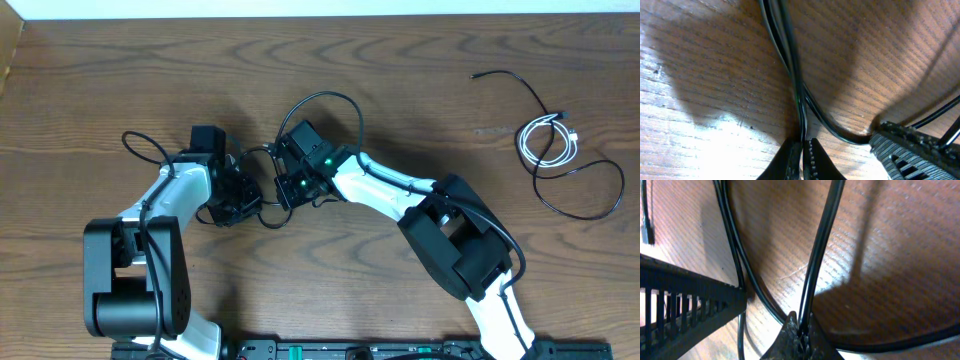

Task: Untangle cables
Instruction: 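Grasp the black cable loop with the right gripper beside the left gripper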

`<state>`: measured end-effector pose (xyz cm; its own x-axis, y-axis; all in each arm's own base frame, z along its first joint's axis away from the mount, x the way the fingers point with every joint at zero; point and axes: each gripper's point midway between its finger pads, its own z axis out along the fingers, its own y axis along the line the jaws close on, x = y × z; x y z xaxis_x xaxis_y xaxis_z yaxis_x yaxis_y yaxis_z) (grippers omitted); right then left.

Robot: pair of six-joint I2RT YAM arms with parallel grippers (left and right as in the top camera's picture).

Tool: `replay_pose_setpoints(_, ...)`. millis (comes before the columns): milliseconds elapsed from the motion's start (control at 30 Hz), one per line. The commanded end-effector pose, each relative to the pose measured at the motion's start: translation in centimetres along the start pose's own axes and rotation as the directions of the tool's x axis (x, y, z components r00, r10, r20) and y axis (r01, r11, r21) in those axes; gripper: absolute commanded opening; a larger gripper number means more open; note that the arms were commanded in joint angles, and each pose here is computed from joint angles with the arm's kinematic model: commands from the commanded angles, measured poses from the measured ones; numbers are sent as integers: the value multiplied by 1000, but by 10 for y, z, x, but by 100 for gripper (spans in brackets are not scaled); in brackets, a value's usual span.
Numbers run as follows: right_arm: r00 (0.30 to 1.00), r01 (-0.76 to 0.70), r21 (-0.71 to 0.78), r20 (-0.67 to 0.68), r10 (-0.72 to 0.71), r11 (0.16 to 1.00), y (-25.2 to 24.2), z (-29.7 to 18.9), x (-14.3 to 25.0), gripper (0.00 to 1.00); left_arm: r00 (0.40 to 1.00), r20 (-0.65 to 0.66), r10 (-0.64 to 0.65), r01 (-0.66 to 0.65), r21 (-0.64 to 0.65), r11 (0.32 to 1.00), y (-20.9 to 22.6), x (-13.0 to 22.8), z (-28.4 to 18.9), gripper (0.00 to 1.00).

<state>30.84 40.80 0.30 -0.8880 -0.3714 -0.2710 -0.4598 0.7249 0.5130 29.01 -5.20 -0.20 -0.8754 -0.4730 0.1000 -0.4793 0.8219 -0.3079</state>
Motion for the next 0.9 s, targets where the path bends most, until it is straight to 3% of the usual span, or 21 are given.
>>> replay_pose_setpoints(0,997,8,13,-78,-7,1000,-10,19,25,1,1000,6,-5,5,-33,999,8,2,1,10)
replay_pose_setpoints(567,999,52,-67,-1,-52,996,29,-28,-3,1,1000,22,0,0,-32,999,7,-1,0,10)
replay_pose_setpoints(867,999,45,-49,-16,-46,998,20,-31,-1,1,994,110,10,11,-185,983,33,-17,-3,10)
